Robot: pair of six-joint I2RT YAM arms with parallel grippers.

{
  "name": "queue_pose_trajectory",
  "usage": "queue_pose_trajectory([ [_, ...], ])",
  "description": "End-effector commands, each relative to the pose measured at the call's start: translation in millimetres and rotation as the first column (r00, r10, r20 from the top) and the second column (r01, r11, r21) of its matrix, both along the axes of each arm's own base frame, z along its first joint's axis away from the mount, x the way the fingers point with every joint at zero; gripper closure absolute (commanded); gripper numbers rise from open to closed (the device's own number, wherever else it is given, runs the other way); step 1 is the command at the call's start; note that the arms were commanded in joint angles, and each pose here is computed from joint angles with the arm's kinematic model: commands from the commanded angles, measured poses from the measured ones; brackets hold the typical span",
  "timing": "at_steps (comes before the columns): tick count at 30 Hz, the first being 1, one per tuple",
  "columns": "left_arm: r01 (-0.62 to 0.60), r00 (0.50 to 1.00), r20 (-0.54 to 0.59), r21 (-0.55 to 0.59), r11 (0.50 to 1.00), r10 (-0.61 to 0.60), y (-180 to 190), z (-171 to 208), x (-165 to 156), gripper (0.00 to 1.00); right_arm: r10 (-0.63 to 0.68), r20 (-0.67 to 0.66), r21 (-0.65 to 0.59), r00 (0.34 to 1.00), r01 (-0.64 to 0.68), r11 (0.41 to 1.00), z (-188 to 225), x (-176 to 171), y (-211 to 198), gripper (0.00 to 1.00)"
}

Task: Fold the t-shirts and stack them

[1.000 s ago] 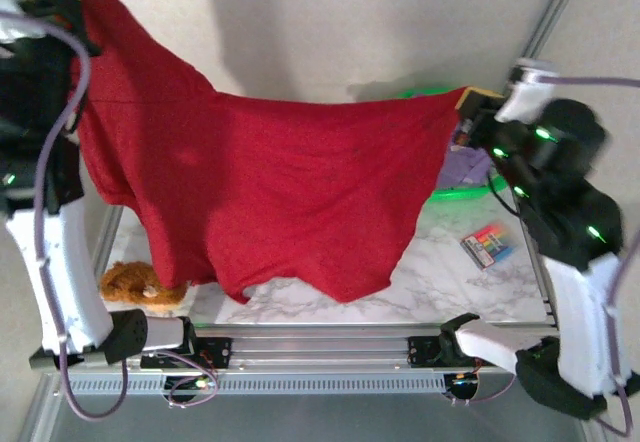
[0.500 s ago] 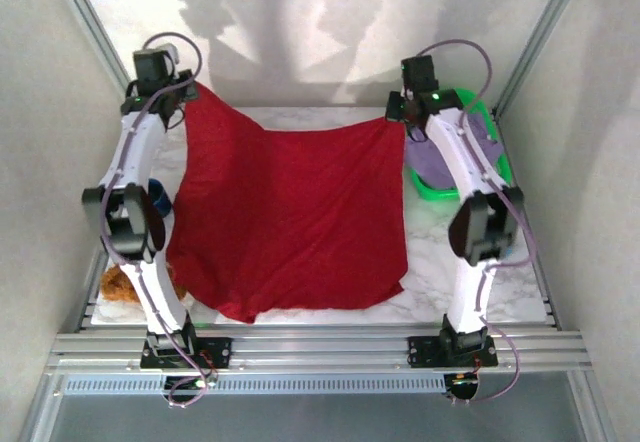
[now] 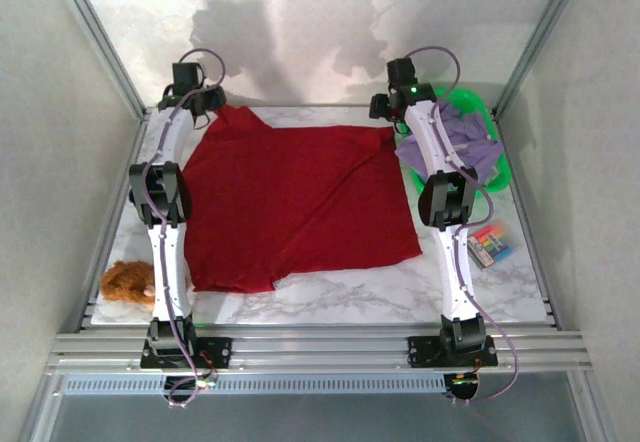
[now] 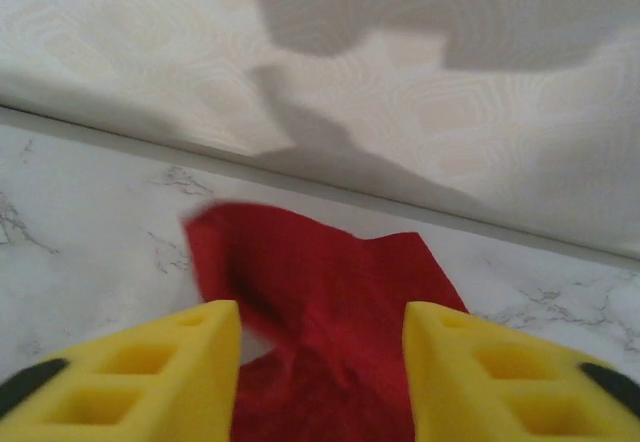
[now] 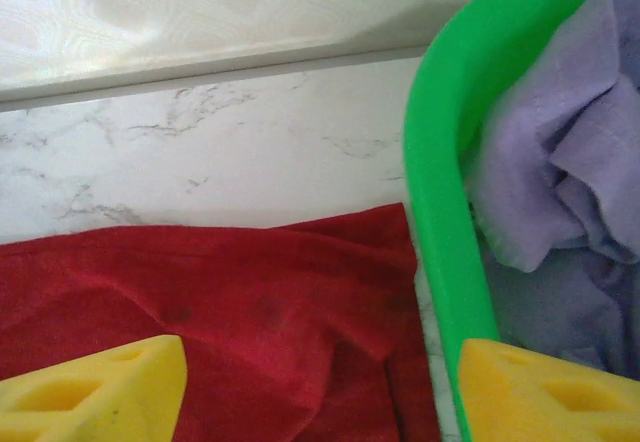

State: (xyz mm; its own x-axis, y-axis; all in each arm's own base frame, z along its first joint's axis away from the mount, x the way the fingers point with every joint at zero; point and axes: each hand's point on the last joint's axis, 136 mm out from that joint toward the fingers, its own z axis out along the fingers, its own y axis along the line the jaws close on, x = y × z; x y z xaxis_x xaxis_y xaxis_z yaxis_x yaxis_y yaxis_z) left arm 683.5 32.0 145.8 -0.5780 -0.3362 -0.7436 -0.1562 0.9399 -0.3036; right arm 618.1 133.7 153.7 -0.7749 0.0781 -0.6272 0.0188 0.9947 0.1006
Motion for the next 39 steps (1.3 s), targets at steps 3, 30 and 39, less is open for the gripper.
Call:
queue_pose_trajectory([
  [3, -0.03, 0.993, 0.116, -0.013, 0.999, 0.032, 3, 72, -2, 0.4, 0.033, 0.117, 0.033, 0.993, -0.037, 0.999, 86, -21, -2, 0.25],
  [30, 0.014, 0.947, -0.321, -0.019, 1.0, -0.019, -90, 15, -305, 0.38, -0.228, -0.477, 0.214, 0.849, 0.364, 0.906, -52, -387, -59, 0.38],
  [39, -0.005, 0.925, -0.38, 0.031, 1.0, 0.016, -78, -6, -329, 0.38, -0.322, -0.471, 0.235, 0.821, 0.468, 0.852, -96, -371, -64, 0.48],
])
